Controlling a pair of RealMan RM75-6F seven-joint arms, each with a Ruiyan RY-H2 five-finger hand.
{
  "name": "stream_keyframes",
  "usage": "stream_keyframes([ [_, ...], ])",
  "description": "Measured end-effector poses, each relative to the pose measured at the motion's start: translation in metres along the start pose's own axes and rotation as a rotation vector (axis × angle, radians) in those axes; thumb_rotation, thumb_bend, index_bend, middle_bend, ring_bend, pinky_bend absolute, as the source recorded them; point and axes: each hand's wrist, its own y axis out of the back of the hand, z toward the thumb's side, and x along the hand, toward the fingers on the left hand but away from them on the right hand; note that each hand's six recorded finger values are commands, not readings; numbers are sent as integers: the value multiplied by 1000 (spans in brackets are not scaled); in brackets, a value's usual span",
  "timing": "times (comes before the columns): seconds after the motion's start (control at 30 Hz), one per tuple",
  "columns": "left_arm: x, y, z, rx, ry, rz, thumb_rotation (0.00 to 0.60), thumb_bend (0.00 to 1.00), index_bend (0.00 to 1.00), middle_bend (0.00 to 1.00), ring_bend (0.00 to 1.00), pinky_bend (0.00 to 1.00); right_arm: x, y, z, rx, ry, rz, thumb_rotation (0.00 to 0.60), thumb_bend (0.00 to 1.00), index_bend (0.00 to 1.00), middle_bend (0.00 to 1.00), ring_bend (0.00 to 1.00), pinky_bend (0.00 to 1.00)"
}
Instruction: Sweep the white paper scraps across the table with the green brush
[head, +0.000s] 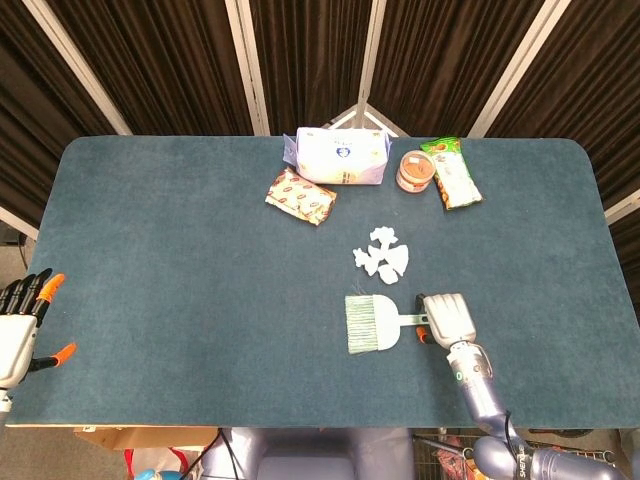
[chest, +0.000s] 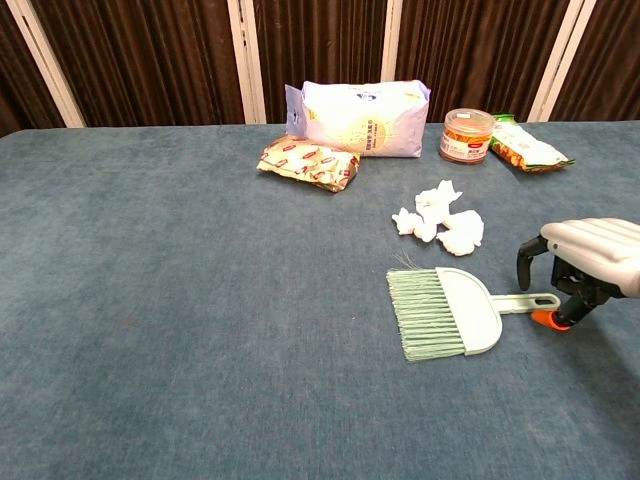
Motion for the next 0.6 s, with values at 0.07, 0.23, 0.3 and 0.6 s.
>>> stream_keyframes([
  [0.07,0,0,0,0,1,0,600,0,0,0,0,0,-1,-2,0,0,-4,4,600,312,479,979,1000,937],
  [0.23,0,0,0,0,2,-1,600,0,0,0,0,0,-2,-4,3,-2,-2,9,600,312,479,979,999,937],
  [0.3,1,0,0,1,2,-1,600,0,0,0,0,0,-2,-5,4,-5,0,10,600,322,514,979,999,937],
  [0.6,0,0,0,0,4,0,600,0,0,0,0,0,-2,-8,11,-5,15,13,600,540,771,979,1000,937],
])
